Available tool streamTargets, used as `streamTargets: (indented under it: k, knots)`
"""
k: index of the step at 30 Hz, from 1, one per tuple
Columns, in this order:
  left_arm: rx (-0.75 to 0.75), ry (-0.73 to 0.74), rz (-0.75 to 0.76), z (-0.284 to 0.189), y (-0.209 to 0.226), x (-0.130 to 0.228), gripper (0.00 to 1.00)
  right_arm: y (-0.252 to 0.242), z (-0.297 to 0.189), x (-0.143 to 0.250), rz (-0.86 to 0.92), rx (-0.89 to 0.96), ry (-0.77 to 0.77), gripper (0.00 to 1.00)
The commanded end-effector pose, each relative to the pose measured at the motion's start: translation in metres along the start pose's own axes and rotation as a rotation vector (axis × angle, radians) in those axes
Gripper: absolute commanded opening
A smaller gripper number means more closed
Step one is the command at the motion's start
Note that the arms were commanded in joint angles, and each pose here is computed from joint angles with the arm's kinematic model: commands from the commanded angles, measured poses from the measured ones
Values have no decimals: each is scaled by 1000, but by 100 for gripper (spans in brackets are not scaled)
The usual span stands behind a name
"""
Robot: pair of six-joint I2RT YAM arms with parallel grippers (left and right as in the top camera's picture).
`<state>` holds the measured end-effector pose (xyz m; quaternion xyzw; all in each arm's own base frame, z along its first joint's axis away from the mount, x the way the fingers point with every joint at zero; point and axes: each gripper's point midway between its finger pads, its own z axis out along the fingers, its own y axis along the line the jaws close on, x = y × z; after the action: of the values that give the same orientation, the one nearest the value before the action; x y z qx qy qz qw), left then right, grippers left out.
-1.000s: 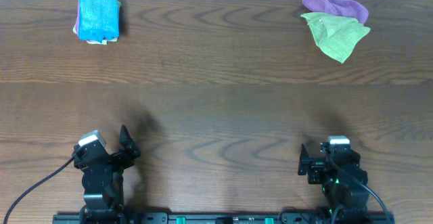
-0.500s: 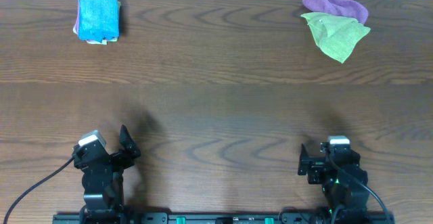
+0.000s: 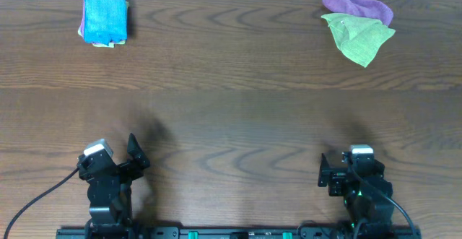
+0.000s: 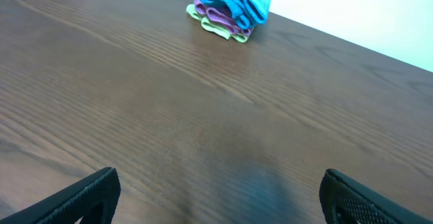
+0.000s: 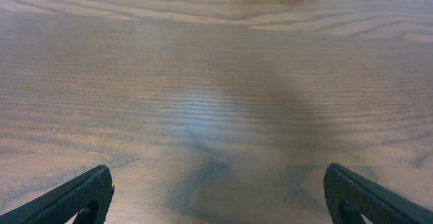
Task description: Fold the cloth
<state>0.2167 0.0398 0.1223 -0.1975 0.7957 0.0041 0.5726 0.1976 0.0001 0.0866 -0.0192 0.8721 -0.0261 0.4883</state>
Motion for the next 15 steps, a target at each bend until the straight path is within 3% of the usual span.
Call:
streamTargets:
  k: [1,15]
  knots:
    - [-10,14,5,3,3,8,95,3,2,-6,10,-14,-32,99]
    - [-10,14,5,3,3,8,95,21,-30,-126,227,-191,-510,99]
